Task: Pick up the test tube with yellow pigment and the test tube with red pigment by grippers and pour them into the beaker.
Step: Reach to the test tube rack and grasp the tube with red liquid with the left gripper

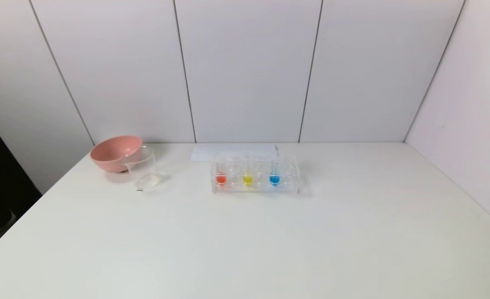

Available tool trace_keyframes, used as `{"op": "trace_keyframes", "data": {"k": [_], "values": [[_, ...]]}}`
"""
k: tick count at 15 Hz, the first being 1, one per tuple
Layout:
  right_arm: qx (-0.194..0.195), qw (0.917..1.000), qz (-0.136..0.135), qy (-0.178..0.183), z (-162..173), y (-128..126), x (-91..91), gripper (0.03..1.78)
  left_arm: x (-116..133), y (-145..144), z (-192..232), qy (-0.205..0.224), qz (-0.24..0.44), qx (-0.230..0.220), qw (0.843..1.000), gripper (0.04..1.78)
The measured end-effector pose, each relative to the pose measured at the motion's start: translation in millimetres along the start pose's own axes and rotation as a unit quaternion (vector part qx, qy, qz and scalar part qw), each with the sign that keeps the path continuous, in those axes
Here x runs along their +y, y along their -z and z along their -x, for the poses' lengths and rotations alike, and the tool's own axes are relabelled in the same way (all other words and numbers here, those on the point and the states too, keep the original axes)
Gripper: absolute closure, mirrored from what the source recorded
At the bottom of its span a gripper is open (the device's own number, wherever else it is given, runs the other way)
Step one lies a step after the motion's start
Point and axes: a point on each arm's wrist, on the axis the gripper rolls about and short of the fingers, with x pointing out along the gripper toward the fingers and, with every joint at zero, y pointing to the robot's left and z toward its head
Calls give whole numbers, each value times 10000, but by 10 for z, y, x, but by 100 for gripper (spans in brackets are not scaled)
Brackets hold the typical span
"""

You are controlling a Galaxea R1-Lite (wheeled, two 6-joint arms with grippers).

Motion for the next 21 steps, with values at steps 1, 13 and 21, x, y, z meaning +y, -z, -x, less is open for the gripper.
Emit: {"op": "trace_keyframes", "data": {"k": [1,13,21], "values": [[0,10000,0,-2,0,0,0,11,0,0,0,0,-2,0,10000,6],[0,10000,0,0,0,0,0,11,0,0,0,0,2,0,10000,6],[0,10000,0,-2,0,0,0,11,1,-31,7,2,-9,-75,10000,6]]}}
